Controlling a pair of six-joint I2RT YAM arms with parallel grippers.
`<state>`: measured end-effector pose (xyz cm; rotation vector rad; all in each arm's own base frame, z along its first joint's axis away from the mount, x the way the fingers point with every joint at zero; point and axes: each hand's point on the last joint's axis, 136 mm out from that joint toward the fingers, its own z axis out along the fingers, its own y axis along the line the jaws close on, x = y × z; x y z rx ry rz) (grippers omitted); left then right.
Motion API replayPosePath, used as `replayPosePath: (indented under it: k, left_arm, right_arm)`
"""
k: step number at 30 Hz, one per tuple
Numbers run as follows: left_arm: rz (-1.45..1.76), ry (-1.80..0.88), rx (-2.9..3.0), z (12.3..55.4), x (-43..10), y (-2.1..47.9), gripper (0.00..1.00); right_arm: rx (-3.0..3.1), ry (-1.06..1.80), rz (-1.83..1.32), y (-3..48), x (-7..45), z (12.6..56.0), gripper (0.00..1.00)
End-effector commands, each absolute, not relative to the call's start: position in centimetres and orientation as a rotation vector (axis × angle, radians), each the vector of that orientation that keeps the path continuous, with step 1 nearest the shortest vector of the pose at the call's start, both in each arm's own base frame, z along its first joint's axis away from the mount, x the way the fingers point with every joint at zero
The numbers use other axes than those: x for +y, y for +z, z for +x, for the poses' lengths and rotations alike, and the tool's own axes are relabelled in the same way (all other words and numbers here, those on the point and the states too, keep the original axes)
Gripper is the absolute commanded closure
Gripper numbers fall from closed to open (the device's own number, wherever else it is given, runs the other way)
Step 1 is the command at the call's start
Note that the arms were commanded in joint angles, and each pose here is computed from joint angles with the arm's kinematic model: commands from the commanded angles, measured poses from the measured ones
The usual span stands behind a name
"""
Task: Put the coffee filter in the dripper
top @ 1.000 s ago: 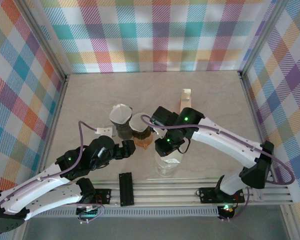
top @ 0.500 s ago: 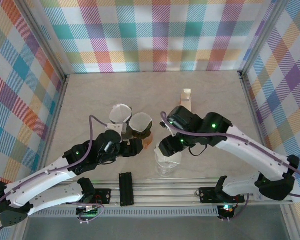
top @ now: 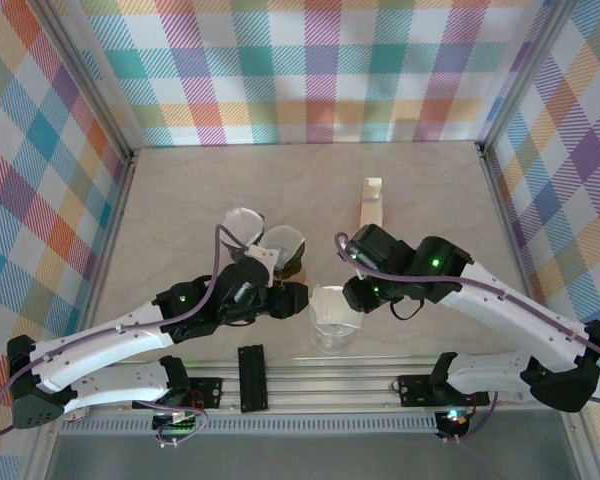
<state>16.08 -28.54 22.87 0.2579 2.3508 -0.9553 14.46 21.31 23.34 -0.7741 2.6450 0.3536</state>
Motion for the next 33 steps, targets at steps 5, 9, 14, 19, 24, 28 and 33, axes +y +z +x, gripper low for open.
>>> replayPosePath:
  k: [5,9,14,19,24,28,33]
  left_arm:
    - [0.298,-1.000,2.334,15.8,-30.4,23.5,0.64]
    - [0.287,-0.977,2.348,15.9,-30.2,22.8,0.67]
    - [0.276,-0.968,2.349,16.0,-29.9,22.4,0.68]
    - [0.279,-0.962,2.363,15.9,-29.9,21.9,0.68]
    - [0.276,-0.960,2.362,15.9,-29.9,21.8,0.68]
    - [0.275,-0.953,2.367,15.9,-29.9,21.5,0.68]
    - [0.274,-0.946,2.375,15.9,-29.9,21.3,0.68]
  right_arm:
    - [2.639,0.330,-0.789,22.9,21.3,14.8,0.93]
    - [2.648,0.315,-0.801,22.4,21.5,14.9,0.97]
    - [2.668,0.304,-0.812,21.3,21.6,14.8,0.99]
    - [2.658,0.289,-0.801,21.2,21.5,15.0,0.71]
    - [2.646,0.327,-0.795,21.5,21.9,15.0,0.30]
    - [2.669,0.326,-0.788,20.5,22.2,15.0,0.26]
    - [2.684,0.343,-0.796,20.0,21.9,14.3,0.23]
